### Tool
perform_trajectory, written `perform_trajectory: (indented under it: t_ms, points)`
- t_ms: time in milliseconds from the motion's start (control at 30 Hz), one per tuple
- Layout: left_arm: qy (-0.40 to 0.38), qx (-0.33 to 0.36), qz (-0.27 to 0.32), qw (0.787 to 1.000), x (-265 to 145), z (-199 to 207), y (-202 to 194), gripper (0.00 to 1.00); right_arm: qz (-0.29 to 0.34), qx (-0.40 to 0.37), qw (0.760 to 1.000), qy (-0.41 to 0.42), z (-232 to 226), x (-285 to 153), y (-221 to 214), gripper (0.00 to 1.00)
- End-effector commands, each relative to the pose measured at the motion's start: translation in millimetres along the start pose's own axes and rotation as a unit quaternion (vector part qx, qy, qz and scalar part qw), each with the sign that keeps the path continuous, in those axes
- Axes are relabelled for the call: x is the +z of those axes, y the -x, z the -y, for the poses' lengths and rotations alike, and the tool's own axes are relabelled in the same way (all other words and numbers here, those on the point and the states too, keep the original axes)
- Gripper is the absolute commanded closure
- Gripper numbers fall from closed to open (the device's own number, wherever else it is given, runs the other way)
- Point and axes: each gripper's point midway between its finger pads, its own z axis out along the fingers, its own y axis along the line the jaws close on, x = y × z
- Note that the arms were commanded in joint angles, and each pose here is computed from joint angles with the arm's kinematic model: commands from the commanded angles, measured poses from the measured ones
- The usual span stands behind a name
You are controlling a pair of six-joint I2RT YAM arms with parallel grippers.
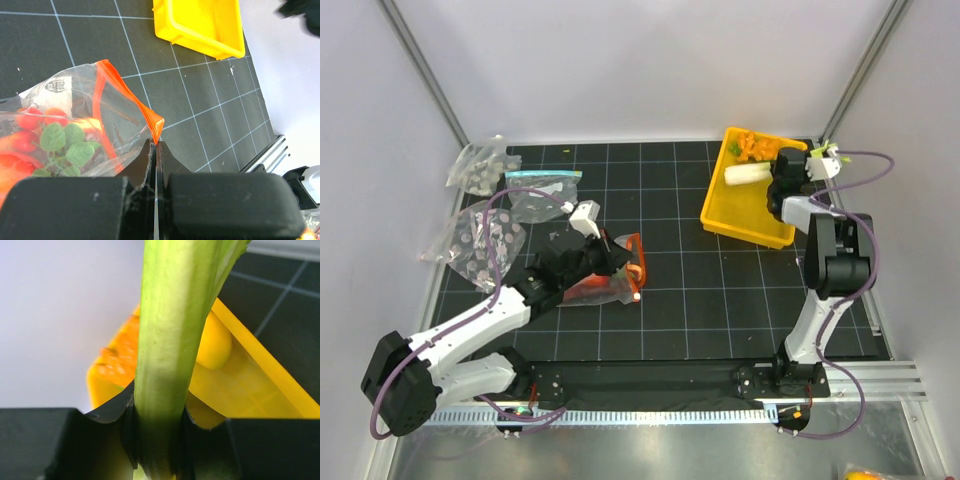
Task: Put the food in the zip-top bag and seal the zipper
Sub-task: Pick up the fake vegetable from the bin, then place the fake vegetable in the bin.
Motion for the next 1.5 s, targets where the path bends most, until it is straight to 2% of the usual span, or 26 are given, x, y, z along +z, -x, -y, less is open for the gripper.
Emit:
perform_trajectory:
  t_ms: [0, 200, 300, 367, 533, 767, 800, 833, 867, 900, 967, 1100, 1233, 1267, 1400, 1433, 1467]
  points:
    - [-0.033, -0.004, 0.029, 0.999, -4, 17, 17, 1.00, 0.075, 0.040, 0.995, 0.047, -53, -35, 79, 0.85]
    - [-0.035, -0.006, 0.034, 0.999, -8, 18, 19, 1.00, 0.076, 0.027, 0.996, 0.042, -55, -60, 102, 0.85]
    - [-0.036, -0.005, 0.034, 0.999, -8, 18, 19, 1.00, 0.061, 0.024, 0.996, 0.053, -58, -66, 100, 0.85]
    - [-0.034, -0.005, 0.033, 0.999, -7, 17, 18, 1.00, 0.032, 0.013, 0.997, 0.074, -66, -69, 90, 0.85]
    - [-0.035, -0.005, 0.033, 0.999, -7, 18, 19, 1.00, -0.018, -0.006, 0.998, 0.056, -56, -66, 66, 0.85]
    - [-0.035, -0.006, 0.032, 0.999, -7, 18, 18, 1.00, -0.033, -0.030, 0.998, 0.046, -25, -74, 47, 0.84]
    - [-0.035, -0.006, 0.033, 0.999, -7, 18, 19, 1.00, -0.040, -0.032, 0.998, 0.041, -16, -74, 40, 0.81]
    - [-0.035, -0.005, 0.033, 0.999, -7, 18, 19, 1.00, -0.058, -0.034, 0.996, 0.052, -18, -76, 33, 0.73]
    - [-0.036, -0.005, 0.033, 0.999, -7, 19, 19, 1.00, -0.075, -0.042, 0.995, 0.059, -17, -77, 24, 0.44]
    - [-0.036, -0.004, 0.034, 0.999, -8, 18, 20, 1.00, -0.088, -0.046, 0.993, 0.066, -19, -78, 19, 0.31]
    - [-0.033, -0.003, 0.038, 0.999, -9, 17, 21, 1.00, -0.118, -0.058, 0.990, 0.050, -12, -82, 9, 0.13]
    - [-0.022, 0.003, 0.049, 0.999, -11, 12, 24, 1.00, -0.125, -0.066, 0.989, 0.049, -9, -99, 17, 0.06]
    - [-0.022, 0.004, 0.051, 0.998, -12, 13, 26, 1.00, -0.169, -0.061, 0.976, 0.127, -35, -138, 7, 0.08]
    - [-0.023, 0.004, 0.052, 0.998, -12, 13, 26, 1.00, -0.177, -0.068, 0.970, 0.153, -49, -155, 2, 0.11]
    - [-0.020, 0.007, 0.054, 0.998, -14, 12, 27, 1.00, -0.217, -0.146, 0.942, 0.211, -70, -219, -42, 0.12]
    - [-0.019, 0.007, 0.054, 0.998, -14, 11, 27, 0.99, -0.244, -0.159, 0.926, 0.240, -77, -246, -63, 0.12]
    - [-0.019, 0.008, 0.055, 0.998, -14, 11, 27, 1.00, -0.252, -0.159, 0.919, 0.259, -82, -261, -66, 0.15]
